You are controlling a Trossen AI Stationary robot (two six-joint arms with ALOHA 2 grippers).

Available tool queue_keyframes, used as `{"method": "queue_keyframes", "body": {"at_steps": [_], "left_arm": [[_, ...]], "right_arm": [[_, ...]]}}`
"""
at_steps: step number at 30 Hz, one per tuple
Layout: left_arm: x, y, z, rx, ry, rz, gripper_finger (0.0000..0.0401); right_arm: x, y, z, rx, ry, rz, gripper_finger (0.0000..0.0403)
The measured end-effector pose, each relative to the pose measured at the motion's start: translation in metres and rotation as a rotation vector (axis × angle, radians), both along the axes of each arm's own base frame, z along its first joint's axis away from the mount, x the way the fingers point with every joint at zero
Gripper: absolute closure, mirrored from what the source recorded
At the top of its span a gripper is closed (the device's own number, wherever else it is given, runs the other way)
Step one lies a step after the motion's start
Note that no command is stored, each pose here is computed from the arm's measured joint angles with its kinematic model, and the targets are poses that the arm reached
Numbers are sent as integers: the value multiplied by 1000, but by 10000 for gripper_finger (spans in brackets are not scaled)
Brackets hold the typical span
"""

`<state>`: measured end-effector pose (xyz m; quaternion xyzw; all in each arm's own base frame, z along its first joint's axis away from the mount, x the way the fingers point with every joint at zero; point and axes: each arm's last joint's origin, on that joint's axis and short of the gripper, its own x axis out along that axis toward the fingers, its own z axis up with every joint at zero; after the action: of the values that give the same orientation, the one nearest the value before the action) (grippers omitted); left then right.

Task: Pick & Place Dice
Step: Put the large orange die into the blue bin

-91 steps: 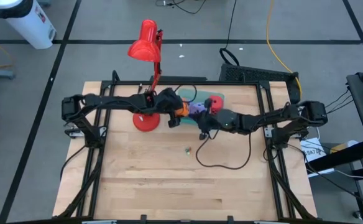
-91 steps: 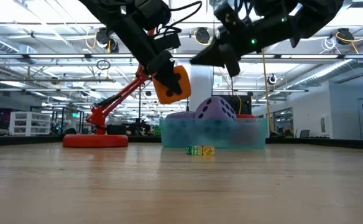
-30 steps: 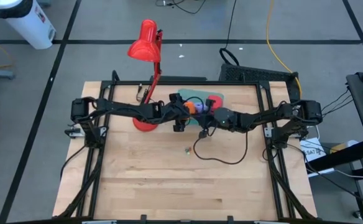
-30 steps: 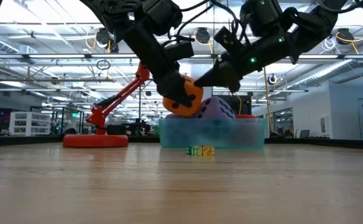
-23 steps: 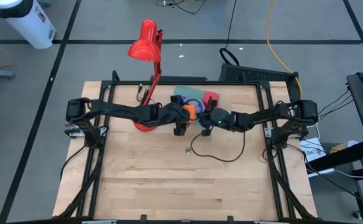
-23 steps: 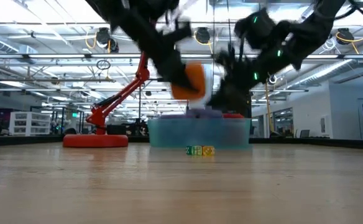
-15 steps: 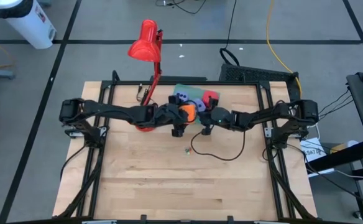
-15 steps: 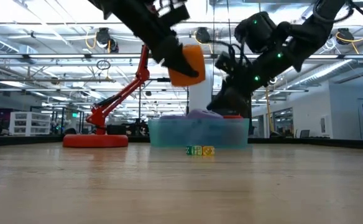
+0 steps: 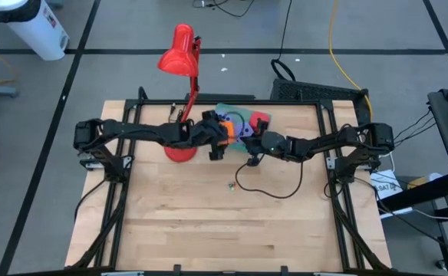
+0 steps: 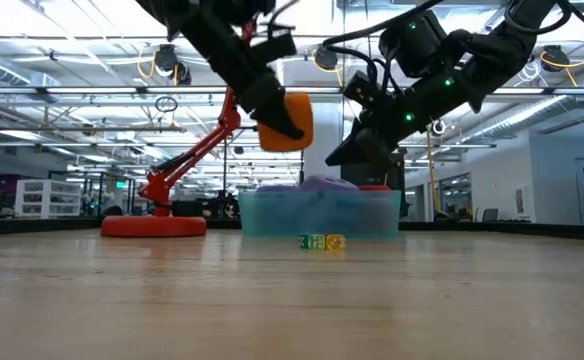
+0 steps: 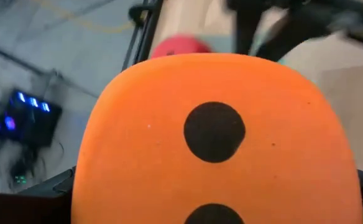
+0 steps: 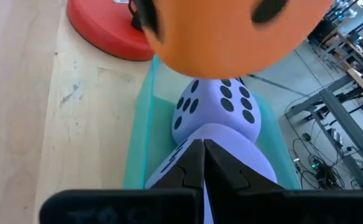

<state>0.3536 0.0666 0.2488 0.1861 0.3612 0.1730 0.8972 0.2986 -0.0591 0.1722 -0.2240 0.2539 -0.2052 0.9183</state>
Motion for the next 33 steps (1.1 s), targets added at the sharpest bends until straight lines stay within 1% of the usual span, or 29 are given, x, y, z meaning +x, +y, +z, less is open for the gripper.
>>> {"method": "queue_keyframes", "body": {"at_steps": [2, 4, 7, 9, 15, 20, 24, 30, 33], "left_arm": [[-4, 13, -4, -56, 2, 66, 2], [-6, 23, -6, -144, -19, 91, 1], [-7, 32, -4, -269, -76, 71, 1], [-7, 34, -4, -305, -95, 55, 1], [-6, 36, -1, -328, -138, 62, 1], [-8, 42, -1, -346, -149, 89, 1], [-6, 44, -4, -363, -153, 84, 1], [1, 47, -18, -364, -130, 86, 1], [6, 46, -22, -379, -147, 39, 1]], "right_arm": [[0, 1, 0, 2, -2, 1, 403], [1, 1, 1, 0, -6, 4, 403], [1, 2, 1, -3, -12, 7, 403], [1, 2, 2, -4, -15, 7, 403], [3, 9, 3, -12, -30, 37, 403], [6, 25, 7, -61, -46, 109, 403], [9, 35, 15, -117, -101, 159, 403], [10, 36, 18, -132, -119, 164, 403], [9, 31, 17, -125, -107, 145, 403]]}}
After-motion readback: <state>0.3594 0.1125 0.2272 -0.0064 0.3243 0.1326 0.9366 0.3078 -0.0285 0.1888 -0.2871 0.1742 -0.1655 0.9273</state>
